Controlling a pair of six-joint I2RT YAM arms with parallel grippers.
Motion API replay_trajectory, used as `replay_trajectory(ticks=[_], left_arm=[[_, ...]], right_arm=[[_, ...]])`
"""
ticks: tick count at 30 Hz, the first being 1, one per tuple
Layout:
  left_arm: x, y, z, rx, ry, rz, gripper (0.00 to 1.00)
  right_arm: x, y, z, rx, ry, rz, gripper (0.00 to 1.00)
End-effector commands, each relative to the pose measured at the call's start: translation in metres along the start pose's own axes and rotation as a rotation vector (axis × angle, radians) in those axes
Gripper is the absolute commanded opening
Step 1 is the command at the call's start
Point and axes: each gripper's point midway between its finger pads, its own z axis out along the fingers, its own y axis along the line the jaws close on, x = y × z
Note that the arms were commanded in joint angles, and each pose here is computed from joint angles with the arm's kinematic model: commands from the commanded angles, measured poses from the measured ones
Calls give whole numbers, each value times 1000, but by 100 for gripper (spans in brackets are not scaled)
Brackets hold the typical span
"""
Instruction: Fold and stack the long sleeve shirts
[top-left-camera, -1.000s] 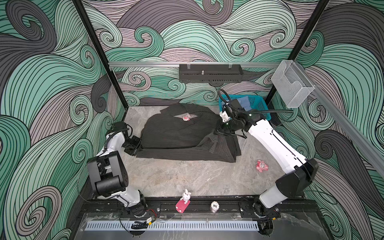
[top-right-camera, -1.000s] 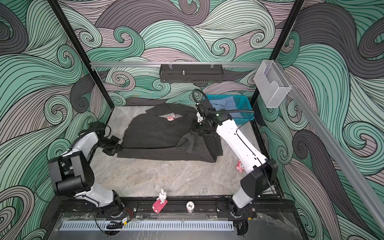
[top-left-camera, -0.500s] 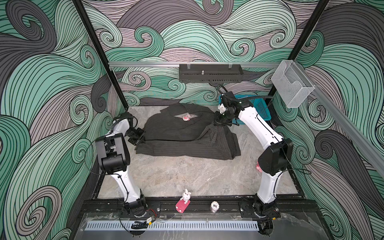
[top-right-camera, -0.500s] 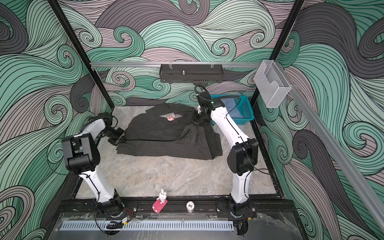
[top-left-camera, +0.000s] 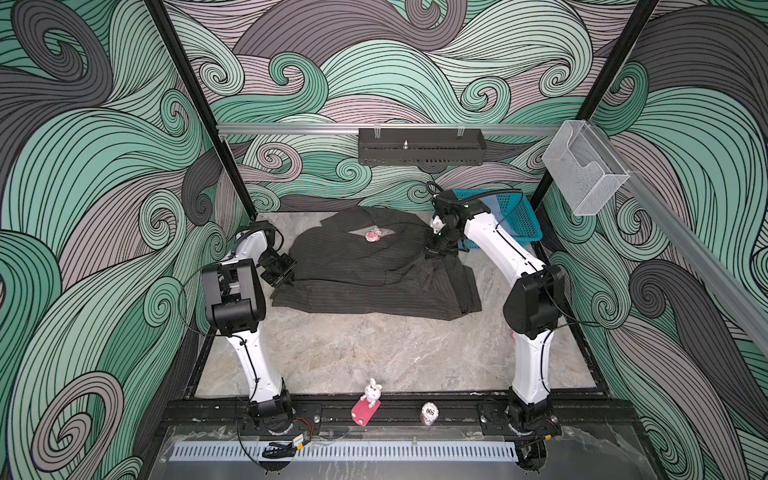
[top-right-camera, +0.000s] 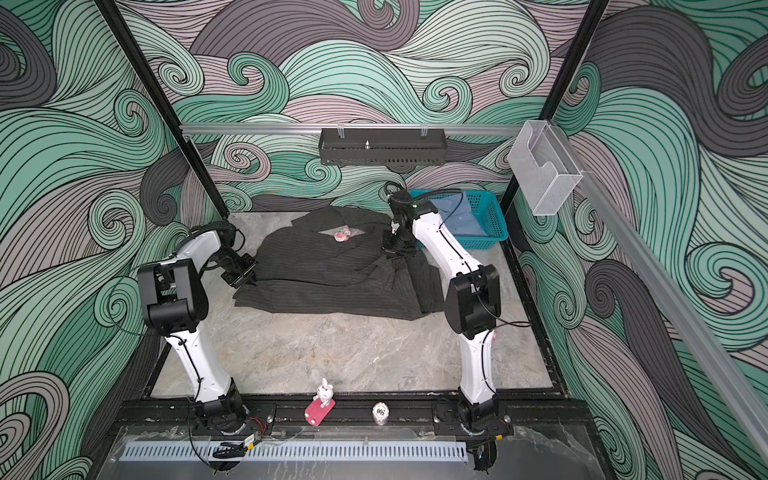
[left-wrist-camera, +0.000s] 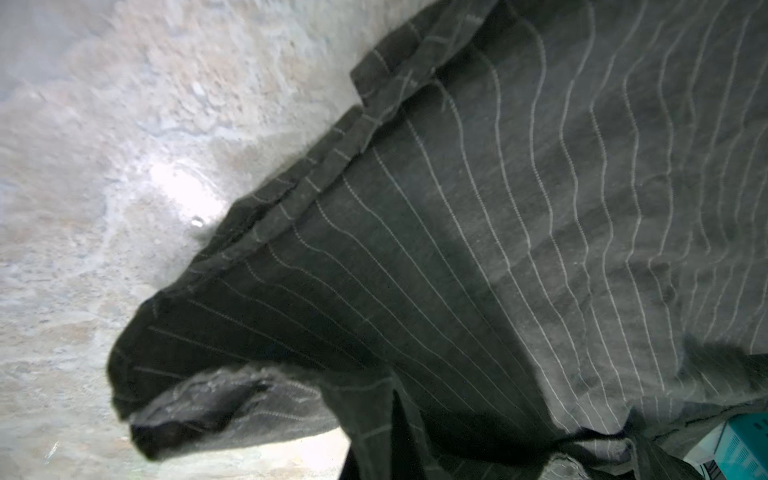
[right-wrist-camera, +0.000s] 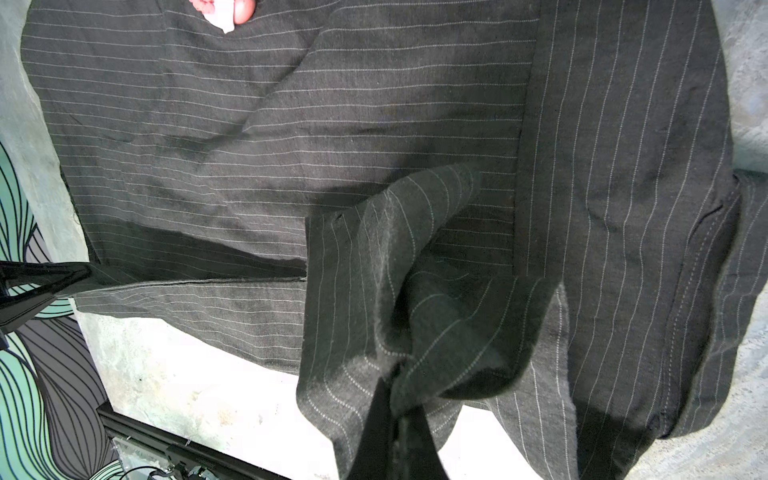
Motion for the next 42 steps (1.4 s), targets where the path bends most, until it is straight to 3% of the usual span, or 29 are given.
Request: replay_trajectory(ticks=[1,8,13,16,21,31,42], left_arm=[[16,1,-28,16,-18,48,0],[65,24,-52,44,-19,125,0],[99,49,-48,38,-2,143,0],[102,51,-45,46,-5,140,0],[86,39,-43,39,-4,128,0],[48,25,-25,-48,22,105,0],[33,24,-1,-103,63,100,0]], right_arm=[[16,6,-45,-12,-27,-23,0],[90,3,-109,-25,-46,-37,0],[143,-5,-119,-25,-1,-37,0],[150,-11,-117,-10,5,-37,0],[128,-12,-106,34,3,-61,0],[36,-9,-70,119,-36,-94,0],[1,-13,-15,163,18,-105,0]])
